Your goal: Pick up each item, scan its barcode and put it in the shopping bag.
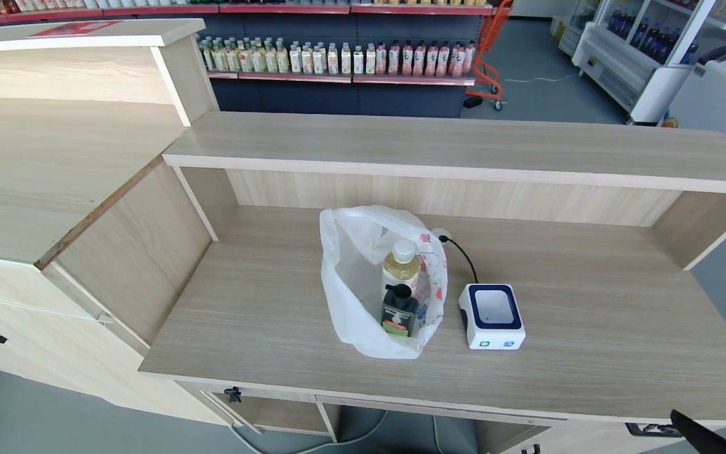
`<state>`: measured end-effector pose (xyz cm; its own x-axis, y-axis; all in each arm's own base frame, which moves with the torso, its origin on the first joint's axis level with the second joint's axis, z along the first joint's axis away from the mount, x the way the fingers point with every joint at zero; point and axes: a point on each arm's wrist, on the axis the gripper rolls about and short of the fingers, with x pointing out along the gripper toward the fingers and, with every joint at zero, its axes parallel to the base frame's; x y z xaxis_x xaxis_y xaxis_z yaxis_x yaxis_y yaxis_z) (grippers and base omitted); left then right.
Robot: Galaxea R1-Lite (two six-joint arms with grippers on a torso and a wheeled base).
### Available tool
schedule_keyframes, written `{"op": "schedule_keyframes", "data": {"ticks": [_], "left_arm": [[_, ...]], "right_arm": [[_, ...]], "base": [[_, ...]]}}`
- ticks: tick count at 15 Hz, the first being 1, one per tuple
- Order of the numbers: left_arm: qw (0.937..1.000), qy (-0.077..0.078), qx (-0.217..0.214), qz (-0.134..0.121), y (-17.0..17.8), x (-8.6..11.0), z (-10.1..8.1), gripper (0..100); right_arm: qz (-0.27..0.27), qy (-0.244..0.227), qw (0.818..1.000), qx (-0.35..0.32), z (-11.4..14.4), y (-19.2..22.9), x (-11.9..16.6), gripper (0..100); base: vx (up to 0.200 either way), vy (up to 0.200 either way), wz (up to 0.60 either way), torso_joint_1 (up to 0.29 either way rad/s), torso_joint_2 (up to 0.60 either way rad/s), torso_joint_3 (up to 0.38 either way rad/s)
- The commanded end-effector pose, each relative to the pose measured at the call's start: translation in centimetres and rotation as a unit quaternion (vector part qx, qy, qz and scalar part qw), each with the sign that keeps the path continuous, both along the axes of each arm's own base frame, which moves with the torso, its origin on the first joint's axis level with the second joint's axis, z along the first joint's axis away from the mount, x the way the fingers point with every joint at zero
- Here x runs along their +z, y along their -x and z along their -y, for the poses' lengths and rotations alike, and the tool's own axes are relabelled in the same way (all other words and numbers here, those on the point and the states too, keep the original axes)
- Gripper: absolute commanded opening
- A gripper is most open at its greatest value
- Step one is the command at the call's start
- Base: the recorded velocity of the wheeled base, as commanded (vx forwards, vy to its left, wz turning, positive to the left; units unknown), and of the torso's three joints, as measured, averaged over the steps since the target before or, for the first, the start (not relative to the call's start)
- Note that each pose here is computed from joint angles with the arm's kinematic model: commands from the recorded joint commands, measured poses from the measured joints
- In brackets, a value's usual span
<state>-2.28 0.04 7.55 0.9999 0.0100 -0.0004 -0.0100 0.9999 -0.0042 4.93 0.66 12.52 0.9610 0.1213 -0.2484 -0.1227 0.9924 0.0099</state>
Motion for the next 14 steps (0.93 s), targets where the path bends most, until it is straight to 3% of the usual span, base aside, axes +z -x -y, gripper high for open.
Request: {"op": "schedule_keyframes", "data": {"ticks": [1,4,14], "left_arm": [[1.0000,0.000,0.000,0.000,0.0,0.0,0.0,100],[1.0000,0.000,0.000,0.000,0.0,0.0,0.0,100],[1.0000,0.000,0.000,0.000,0.0,0.0,0.0,100]], "right_arm": [[0.059,0.002,0.995,-0.084,0.8,5.5,-3.9,100],[0.110,-0.001,0.989,-0.095,0.7,7.0,-4.9,100],[0.127,-0.009,0.988,-0.091,0.8,7.2,-4.9,100]], "base": [[0.000,0.000,0.00,0.000,0.00,0.000],[0.000,0.000,0.00,0.000,0.00,0.000],[0.000,0.000,0.00,0.000,0.00,0.000]]}}
